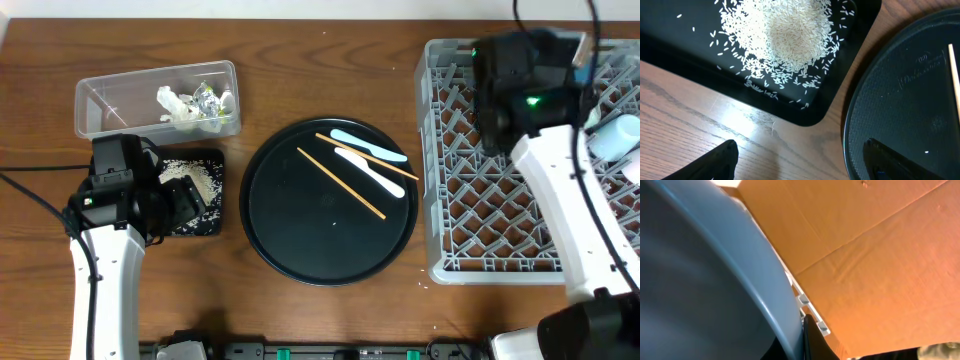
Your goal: Sort waste into correct bins and load items into the dishwasher rack
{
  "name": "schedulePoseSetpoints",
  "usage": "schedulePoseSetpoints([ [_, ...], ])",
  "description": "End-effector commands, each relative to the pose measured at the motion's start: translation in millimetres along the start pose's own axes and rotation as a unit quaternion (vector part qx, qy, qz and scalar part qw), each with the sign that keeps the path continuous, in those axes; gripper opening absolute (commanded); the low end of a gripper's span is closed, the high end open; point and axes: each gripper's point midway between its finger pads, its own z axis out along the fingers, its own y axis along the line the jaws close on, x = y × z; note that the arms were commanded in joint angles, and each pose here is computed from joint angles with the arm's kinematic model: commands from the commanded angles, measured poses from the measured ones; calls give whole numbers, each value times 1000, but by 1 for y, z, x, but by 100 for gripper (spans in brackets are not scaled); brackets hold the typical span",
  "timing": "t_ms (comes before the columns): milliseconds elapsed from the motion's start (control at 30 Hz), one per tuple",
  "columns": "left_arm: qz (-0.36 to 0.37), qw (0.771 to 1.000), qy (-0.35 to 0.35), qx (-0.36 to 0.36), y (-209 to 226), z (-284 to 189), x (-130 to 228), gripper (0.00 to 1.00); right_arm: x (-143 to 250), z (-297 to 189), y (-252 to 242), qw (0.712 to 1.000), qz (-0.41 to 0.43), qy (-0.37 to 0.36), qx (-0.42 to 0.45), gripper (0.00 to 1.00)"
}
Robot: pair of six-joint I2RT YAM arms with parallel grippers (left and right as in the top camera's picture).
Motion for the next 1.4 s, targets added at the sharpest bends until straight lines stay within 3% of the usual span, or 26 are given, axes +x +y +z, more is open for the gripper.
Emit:
schedulePoseSetpoints([
  [0, -7, 1000, -3, 0, 0, -2, -3, 81, 17, 8, -1, 998, -17, -5, 54, 1],
  [333, -14, 1000, -3, 0, 0, -2, -3, 81, 61, 18, 36, 999, -45, 14, 24, 1],
  [733, -14, 1000, -3, 0, 0, -2, -3, 81, 67, -4, 75, 997, -45, 16, -68, 2],
  [800, -14, 1000, -3, 0, 0, -2, -3, 81, 69, -8, 82, 995, -45, 19, -86, 8],
  [900, -14, 1000, -3, 0, 0, -2, -3, 81, 74, -17, 97, 990, -52, 27, -127, 28],
  [967, -14, 1000, -3, 0, 0, -2, -3, 81, 79, -25, 110, 984, -55, 36, -163, 34],
  [1167, -14, 1000, -3, 0, 0, -2, -3, 81, 90, -49, 144, 960, -55, 65, -267, 44],
  [1367, -14, 1000, -3, 0, 0, -2, -3, 81, 96, -68, 160, 944, -64, 73, -316, 56],
])
